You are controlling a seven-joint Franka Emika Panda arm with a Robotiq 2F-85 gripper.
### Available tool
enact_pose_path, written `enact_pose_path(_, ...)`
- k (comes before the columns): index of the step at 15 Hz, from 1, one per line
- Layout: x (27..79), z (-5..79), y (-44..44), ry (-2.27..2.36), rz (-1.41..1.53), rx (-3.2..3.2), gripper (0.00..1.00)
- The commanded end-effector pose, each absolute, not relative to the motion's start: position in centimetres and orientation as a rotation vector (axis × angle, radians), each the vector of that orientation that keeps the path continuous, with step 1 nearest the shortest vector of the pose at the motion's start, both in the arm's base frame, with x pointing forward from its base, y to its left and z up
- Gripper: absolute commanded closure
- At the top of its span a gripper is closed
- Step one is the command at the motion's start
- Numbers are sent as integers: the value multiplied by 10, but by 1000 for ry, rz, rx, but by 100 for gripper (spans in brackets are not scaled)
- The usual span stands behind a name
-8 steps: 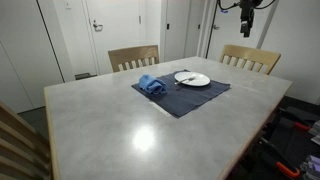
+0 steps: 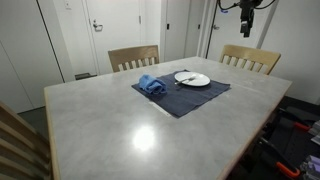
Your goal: Take the fork on the plate and put it on the table mat
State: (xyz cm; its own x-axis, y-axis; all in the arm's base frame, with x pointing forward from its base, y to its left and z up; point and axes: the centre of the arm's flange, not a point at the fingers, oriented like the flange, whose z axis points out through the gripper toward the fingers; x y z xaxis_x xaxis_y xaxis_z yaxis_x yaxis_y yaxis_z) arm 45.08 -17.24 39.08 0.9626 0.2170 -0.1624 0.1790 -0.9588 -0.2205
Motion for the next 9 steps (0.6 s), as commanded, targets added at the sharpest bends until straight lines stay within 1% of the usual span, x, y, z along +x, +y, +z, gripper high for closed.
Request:
enact_pose_path(1, 451, 391, -172, -297, 274, -2909, 0)
enact_pose_path(9, 454, 388, -172, -303, 275, -2908, 0)
